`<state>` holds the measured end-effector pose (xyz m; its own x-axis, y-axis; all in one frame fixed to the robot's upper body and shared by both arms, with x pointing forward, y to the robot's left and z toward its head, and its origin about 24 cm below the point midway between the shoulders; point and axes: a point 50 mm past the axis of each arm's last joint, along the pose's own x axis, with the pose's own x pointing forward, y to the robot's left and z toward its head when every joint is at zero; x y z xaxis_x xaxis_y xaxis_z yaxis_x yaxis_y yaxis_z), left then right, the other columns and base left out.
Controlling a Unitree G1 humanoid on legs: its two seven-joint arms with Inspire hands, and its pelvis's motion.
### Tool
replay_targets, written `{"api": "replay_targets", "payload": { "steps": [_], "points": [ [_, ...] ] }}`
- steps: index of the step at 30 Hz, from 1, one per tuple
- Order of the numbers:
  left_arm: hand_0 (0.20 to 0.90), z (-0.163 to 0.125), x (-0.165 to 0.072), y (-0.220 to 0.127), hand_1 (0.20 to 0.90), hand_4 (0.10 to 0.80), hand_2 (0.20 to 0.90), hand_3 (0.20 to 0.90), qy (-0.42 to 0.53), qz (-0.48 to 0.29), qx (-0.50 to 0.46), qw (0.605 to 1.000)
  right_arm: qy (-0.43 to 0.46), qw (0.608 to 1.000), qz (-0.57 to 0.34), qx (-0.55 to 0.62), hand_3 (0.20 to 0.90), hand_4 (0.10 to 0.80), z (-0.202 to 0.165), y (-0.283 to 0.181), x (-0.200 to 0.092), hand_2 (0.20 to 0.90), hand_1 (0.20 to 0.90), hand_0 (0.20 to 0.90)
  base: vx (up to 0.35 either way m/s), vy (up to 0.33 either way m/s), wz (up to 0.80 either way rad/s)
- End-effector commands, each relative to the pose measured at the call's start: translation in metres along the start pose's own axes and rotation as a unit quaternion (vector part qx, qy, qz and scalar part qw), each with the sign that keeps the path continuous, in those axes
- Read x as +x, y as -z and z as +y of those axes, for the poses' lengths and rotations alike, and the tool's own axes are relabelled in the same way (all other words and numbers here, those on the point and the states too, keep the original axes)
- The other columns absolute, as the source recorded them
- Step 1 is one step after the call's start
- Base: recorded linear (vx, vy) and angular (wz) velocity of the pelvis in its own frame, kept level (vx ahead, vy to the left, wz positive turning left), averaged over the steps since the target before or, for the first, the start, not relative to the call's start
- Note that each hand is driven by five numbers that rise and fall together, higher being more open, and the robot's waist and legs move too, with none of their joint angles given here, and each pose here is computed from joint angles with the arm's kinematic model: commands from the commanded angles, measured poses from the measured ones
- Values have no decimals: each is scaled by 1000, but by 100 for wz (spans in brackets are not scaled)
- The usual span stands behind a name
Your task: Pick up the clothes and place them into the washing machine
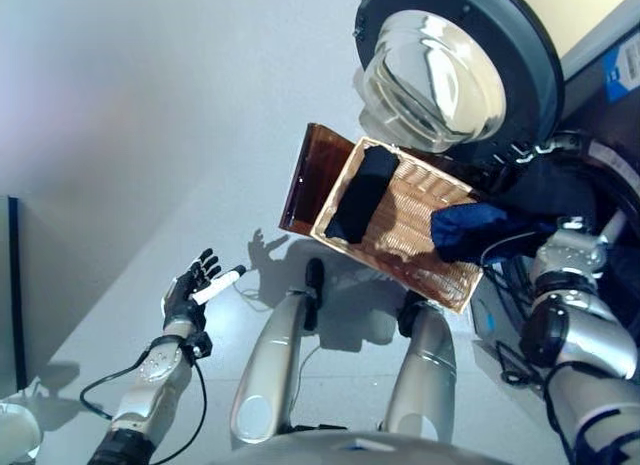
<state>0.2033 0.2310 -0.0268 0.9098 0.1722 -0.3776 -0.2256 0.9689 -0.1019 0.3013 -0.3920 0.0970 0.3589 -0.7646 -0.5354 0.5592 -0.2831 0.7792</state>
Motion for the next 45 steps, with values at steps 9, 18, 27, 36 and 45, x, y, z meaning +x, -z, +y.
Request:
{"api": "replay_targets", "payload": {
  "steps": [9, 18, 27, 36, 45],
  "points": [
    [900, 14, -13, -19, 900, 800, 900, 900, -11, -57, 9, 998, 5, 984, -173, 35, 200, 300, 44, -116, -2, 200, 200, 200, -12, 33, 2],
    [900, 11, -17, -20, 900, 800, 900, 900, 0, -63, -3, 998, -1, 976, -217, 27, 200, 300, 59, -154, -11, 200, 200, 200, 15, 48, -6],
    [900, 7, -17, -19, 900, 800, 900, 900, 14, -60, -3, 998, -48, 969, -243, 28, 200, 300, 79, -164, -24, 200, 200, 200, 8, 5, -2],
    [900, 13, -15, -18, 900, 800, 900, 900, 4, -54, -2, 999, -55, 976, -210, -15, 900, 800, 69, -133, -14, 900, 900, 900, 2, -4, -3],
    [900, 16, -17, -10, 900, 800, 900, 900, -4, -35, -7, 999, -36, 983, -182, 1, 900, 800, 60, -105, -11, 900, 900, 900, 0, 0, 0]
  ]
}}
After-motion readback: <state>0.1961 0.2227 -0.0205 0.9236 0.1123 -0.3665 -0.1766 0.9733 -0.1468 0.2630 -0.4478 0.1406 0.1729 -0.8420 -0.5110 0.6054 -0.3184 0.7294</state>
